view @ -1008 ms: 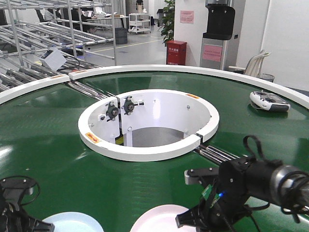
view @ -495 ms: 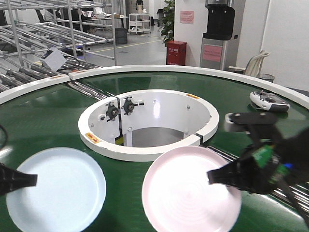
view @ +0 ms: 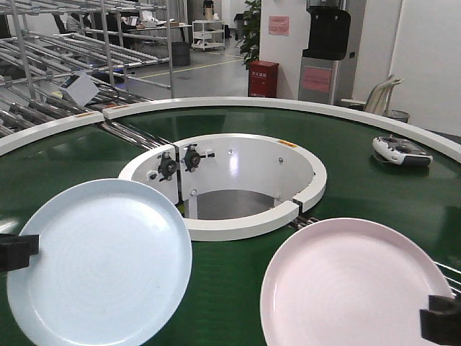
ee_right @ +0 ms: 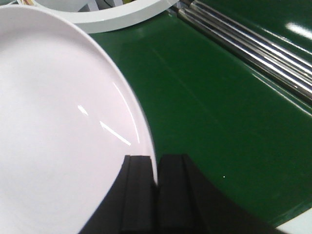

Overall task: Grab plate from conveyor and place on tray
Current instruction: 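Close both grippers on the plate rims and lift the plates, then drive the base to the steel table holding both plates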

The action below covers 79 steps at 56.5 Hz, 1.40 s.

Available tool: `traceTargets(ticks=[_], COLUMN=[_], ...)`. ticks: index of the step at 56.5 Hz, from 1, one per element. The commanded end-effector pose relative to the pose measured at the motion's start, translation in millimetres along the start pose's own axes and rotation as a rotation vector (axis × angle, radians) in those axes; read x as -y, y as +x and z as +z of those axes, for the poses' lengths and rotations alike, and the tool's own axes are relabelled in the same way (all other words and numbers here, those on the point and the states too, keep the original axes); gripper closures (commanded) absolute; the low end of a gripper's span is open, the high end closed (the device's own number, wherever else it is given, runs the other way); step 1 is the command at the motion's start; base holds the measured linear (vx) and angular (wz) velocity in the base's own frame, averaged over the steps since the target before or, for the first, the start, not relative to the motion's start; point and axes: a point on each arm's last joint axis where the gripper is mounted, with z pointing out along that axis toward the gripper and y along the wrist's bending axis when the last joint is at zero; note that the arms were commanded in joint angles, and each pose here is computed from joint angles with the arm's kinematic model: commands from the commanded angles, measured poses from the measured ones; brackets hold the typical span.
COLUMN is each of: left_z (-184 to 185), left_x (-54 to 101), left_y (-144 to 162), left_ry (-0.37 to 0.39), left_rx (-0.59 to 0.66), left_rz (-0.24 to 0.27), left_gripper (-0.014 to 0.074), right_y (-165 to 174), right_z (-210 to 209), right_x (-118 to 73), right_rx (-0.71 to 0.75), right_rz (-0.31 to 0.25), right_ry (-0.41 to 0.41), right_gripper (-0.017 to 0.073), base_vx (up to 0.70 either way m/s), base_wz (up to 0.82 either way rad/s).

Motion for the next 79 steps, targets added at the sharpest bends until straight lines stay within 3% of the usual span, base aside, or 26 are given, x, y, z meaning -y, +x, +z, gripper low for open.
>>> traceTargets(ticks=[1, 18, 79], left_z=[-16.5, -18.0, -17.9], left_x=[8.2, 8.7, 9.1], left_y=[-12.3, -9.3, -7.8], left_ry=[0.030, 0.034, 0.038], left_rx=[0.112, 0.097, 0.080], left_rz=[-0.010, -0.009, -0.008], left_gripper=[0.0594, 0.0594, 0.0594], right_y=[-10.1, -9.4, -10.4], right_z=[-18.3, -23.2, -23.3], right_x=[3.6, 6.8, 6.6], right_rx=[0.125, 0.137, 0.148], right_rz=[0.009, 0.035, 0.031], right_ry=[0.004, 0.026, 0.024], right_gripper=[0.0568, 0.0568, 0.0568], base_vx=[0.00, 0.00, -0.01], base_wz=[0.00, 0.00, -0.05])
